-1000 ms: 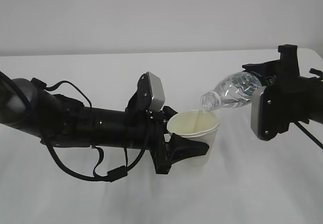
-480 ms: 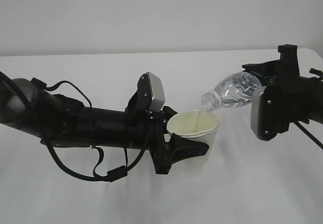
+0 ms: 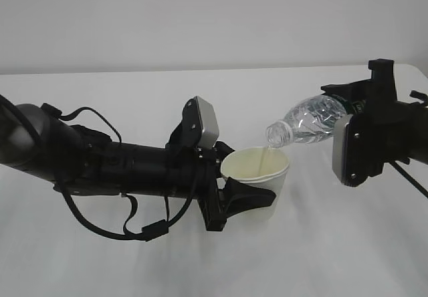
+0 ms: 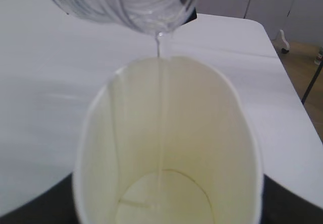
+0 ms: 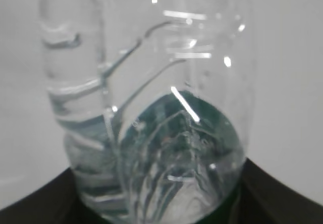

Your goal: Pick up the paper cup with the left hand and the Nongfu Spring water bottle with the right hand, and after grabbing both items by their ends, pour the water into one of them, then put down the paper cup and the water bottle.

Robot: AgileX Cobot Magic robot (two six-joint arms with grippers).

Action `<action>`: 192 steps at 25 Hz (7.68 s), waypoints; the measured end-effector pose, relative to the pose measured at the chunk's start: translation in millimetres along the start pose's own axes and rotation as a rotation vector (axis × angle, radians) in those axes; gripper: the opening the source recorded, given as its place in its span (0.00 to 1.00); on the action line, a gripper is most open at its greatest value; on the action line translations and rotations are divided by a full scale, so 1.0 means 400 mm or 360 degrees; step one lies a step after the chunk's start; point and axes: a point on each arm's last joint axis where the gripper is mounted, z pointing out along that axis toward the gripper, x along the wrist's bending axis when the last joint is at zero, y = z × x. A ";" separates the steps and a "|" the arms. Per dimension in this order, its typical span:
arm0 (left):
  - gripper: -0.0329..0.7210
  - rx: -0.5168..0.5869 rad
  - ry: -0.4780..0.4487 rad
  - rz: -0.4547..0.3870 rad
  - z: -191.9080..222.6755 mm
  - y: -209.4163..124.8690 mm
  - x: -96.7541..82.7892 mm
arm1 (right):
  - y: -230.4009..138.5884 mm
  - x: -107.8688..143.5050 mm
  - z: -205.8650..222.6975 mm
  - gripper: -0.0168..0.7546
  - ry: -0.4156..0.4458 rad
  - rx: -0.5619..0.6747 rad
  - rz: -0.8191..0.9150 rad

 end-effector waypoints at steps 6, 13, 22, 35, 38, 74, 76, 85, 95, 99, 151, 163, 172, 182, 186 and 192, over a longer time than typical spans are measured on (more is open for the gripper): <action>0.60 0.0000 0.0000 0.0000 0.000 0.000 0.000 | 0.000 0.000 0.000 0.60 0.0000 0.0000 -0.0018; 0.60 0.0000 0.0000 0.0000 0.000 0.000 0.000 | 0.000 0.000 0.000 0.60 0.0000 0.0000 -0.0028; 0.60 0.0013 0.0001 -0.0015 0.003 -0.011 0.001 | 0.000 0.000 0.000 0.60 0.0000 0.0000 -0.0031; 0.60 0.0004 0.0003 -0.0023 0.003 -0.011 0.002 | 0.000 0.000 0.000 0.60 0.0000 0.0000 -0.0037; 0.60 0.0002 0.0005 -0.0025 0.003 -0.011 0.002 | 0.000 0.000 0.000 0.60 0.0000 0.0000 -0.0037; 0.60 0.0002 0.0005 -0.0025 0.003 -0.011 0.002 | 0.000 -0.001 -0.001 0.60 -0.0003 0.0000 -0.0045; 0.60 0.0002 0.0005 -0.0025 0.003 -0.011 0.002 | 0.000 -0.001 -0.001 0.60 -0.0003 0.0000 -0.0045; 0.60 0.0002 0.0005 -0.0025 0.003 -0.011 0.002 | 0.000 -0.001 -0.001 0.60 -0.0003 0.0000 -0.0060; 0.60 0.0002 0.0005 -0.0025 0.003 -0.011 0.002 | 0.000 -0.001 -0.001 0.60 -0.0003 0.0000 -0.0063; 0.60 0.0002 0.0005 -0.0025 0.003 -0.011 0.002 | 0.000 -0.001 -0.001 0.60 -0.0003 0.0000 -0.0063; 0.60 0.0002 0.0005 -0.0025 0.003 -0.011 0.002 | 0.002 -0.003 -0.001 0.60 -0.0012 -0.0014 -0.0090; 0.60 0.0002 0.0005 -0.0025 0.003 -0.011 0.002 | 0.002 -0.003 -0.001 0.60 -0.0012 -0.0014 -0.0111; 0.60 0.0002 0.0005 -0.0025 0.003 -0.011 0.002 | 0.003 -0.003 -0.001 0.60 -0.0012 -0.0016 -0.0113; 0.60 0.0002 0.0005 -0.0025 0.003 -0.011 0.002 | 0.003 -0.003 -0.001 0.60 -0.0012 -0.0016 -0.0116; 0.60 0.0002 0.0005 -0.0025 0.003 -0.011 0.002 | 0.003 -0.003 -0.001 0.60 -0.0012 -0.0016 -0.0116; 0.60 0.0002 0.0005 -0.0025 0.003 -0.011 0.002 | 0.003 -0.003 -0.001 0.60 -0.0011 -0.0018 -0.0118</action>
